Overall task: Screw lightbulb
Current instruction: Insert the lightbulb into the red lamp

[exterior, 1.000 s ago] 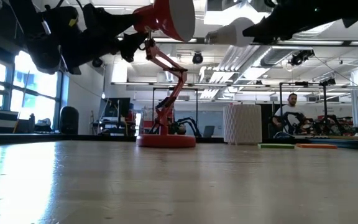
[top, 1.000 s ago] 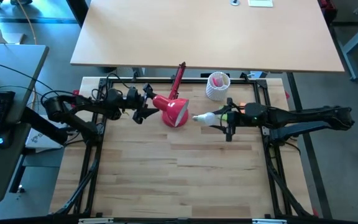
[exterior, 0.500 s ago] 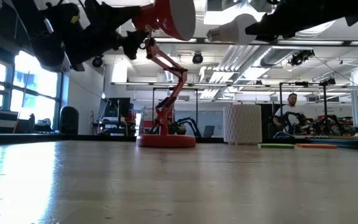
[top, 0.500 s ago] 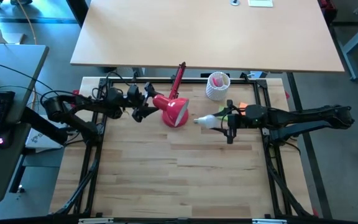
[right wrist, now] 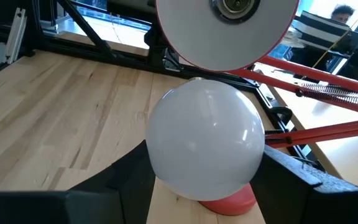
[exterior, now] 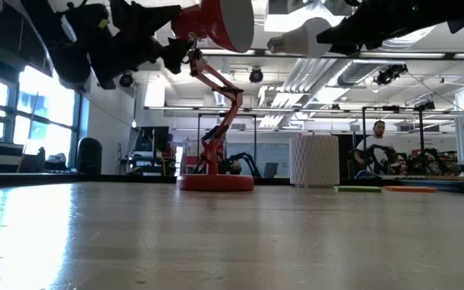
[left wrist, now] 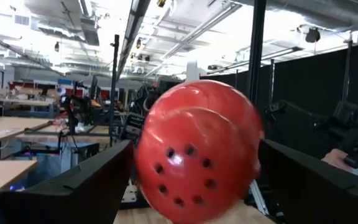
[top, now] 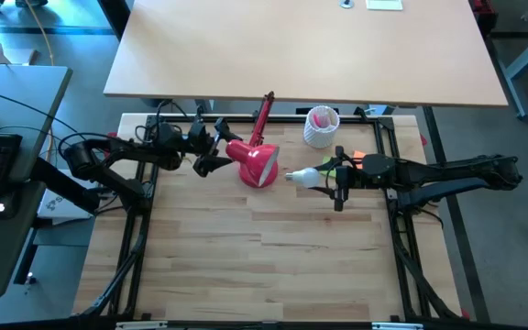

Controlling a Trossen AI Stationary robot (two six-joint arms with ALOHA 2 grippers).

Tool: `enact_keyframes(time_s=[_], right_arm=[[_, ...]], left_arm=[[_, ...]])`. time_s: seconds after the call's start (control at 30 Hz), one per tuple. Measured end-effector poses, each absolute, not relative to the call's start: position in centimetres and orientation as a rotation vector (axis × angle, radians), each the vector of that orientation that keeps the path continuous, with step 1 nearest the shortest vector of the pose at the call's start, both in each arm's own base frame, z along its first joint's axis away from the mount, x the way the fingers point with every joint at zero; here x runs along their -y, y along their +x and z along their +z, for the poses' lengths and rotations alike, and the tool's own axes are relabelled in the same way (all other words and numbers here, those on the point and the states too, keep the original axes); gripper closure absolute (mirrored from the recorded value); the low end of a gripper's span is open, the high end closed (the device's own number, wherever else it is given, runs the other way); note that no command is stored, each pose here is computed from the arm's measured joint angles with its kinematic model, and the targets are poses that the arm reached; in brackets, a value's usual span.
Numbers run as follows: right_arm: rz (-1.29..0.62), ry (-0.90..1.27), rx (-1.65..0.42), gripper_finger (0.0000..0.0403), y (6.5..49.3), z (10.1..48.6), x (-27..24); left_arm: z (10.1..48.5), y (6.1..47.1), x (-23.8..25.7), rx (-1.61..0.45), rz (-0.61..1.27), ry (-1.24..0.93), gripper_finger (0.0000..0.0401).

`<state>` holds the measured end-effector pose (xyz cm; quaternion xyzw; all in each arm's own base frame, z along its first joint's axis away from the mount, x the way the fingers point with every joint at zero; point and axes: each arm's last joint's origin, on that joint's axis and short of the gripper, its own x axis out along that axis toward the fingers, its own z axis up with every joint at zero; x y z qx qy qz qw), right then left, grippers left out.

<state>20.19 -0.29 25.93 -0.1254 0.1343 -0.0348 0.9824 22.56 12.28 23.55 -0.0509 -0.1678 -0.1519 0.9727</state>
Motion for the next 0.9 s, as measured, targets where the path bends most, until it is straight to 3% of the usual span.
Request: enact_keyframes(time_s=[0.33,0.73,0.9], right_arm=[[-0.07,-0.255,-0.269,0.0178,20.2,25.9,0.3],[-0.025,-0.335,-0.166,0.0178,20.4,26.9,-0.8],[-0.026,-0.383,-0.055,0.0178,20.7,28.0,-1.1]], left_arm=[[24.8,25.1,-12.7,0.245,-0.332,-0.063,0.0066],[24.9,24.9,-12.6,0.242,-0.393,-0.031,0.015],[24.9,24.7,-13.0,0.242,-0.388,-0.024,0.0151]])
